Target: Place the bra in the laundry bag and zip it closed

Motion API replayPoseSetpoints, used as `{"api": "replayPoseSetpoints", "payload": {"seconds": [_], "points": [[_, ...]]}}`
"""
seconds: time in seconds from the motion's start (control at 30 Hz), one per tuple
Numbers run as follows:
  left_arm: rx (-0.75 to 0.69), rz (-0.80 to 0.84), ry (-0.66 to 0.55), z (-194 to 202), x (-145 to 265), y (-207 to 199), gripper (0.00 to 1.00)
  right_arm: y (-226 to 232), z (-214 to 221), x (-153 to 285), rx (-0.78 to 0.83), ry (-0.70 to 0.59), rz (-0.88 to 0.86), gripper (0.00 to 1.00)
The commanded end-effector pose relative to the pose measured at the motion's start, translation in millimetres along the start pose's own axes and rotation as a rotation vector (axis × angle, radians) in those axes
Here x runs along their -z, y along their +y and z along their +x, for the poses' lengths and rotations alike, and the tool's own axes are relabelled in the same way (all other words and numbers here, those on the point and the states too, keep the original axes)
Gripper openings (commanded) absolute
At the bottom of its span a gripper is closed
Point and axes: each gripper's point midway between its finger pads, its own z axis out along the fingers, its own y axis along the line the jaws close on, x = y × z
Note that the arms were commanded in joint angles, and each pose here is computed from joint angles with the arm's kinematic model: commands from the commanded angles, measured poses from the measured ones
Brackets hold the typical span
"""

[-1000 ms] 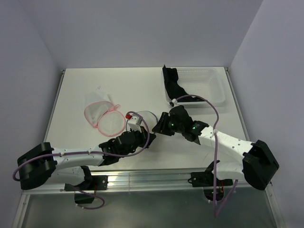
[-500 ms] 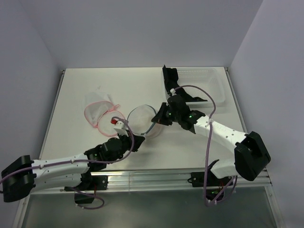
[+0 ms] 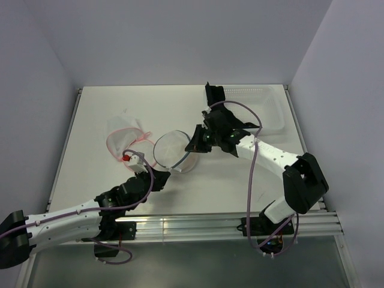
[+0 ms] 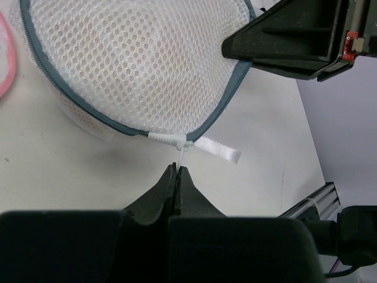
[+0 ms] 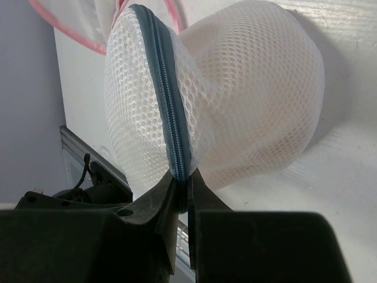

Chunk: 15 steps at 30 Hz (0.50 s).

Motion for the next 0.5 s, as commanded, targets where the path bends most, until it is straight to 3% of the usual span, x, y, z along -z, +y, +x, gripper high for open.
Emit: {"api": "replayPoseSetpoints", "payload": {"seconds": [0.0,0.33,0.43,0.47], "points": [[-0.031,-0.168,0.007,10,2,46,0.00,-4,-54,6,0.050,-0.158,0.044,0.00],[-0.008,-0.227,-0.022,0,-4,58,0.00,9,-64,-2,0.088,-0.138,0.005,0.00],[-0.023,-0.200,-0.033,-9,-7,45,0.22,21,-74,-6,0.120,-0.150,-0.038,0.00],[-0.024,-0.182,-0.041,-13,-8,39,0.36,32,-85,-4,0.135,-0.173,-0.057,0.00]]}}
